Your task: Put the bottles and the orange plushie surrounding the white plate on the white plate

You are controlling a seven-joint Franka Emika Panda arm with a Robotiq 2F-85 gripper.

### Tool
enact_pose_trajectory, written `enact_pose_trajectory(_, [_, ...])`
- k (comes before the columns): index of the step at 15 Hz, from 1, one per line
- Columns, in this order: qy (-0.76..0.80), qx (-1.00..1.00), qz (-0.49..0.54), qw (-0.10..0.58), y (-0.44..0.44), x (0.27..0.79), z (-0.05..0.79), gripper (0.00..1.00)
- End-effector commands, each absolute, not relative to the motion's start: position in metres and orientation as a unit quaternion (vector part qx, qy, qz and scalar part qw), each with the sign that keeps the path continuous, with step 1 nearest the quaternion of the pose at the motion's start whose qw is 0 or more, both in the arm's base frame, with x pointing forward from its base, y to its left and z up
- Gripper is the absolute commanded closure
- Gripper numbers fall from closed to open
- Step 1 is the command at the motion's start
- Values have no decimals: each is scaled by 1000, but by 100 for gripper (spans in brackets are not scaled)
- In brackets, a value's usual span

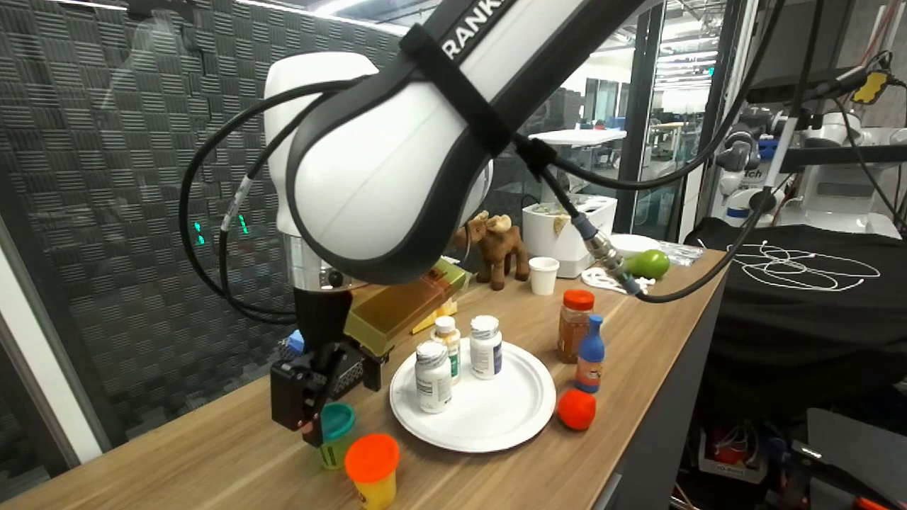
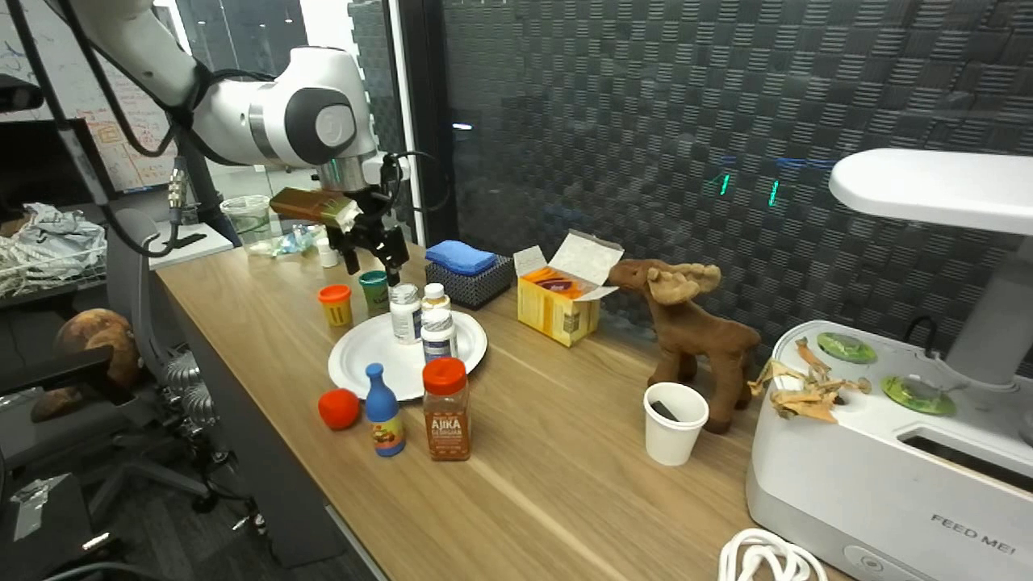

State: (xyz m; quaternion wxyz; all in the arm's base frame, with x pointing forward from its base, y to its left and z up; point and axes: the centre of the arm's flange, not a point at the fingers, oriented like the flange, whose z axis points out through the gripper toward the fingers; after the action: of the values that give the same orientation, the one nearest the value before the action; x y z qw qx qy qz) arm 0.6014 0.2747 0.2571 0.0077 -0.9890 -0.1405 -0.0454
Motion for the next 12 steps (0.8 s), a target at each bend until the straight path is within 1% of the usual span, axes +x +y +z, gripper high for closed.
enact_pose_trajectory(1, [-150,-988,-30,13,287,614,251,0])
enact_pose_trajectory(3, [-150,-988,-31,12,289,616,247,0])
enact_pose_trajectory(4, [-149,-988,-34,12,290,617,246,9])
enact_pose_trajectory(5, [-147,-988,-38,14,291,619,247,27])
enact_pose_trajectory(7, [-146,-988,-44,13,291,621,248,42])
enact_pose_trajectory(8, [-146,-988,-46,12,291,622,250,51])
enact_pose_trajectory(11, [-146,-988,-57,9,290,622,259,72])
enact_pose_trajectory(12, [-145,-987,-61,8,289,621,263,72])
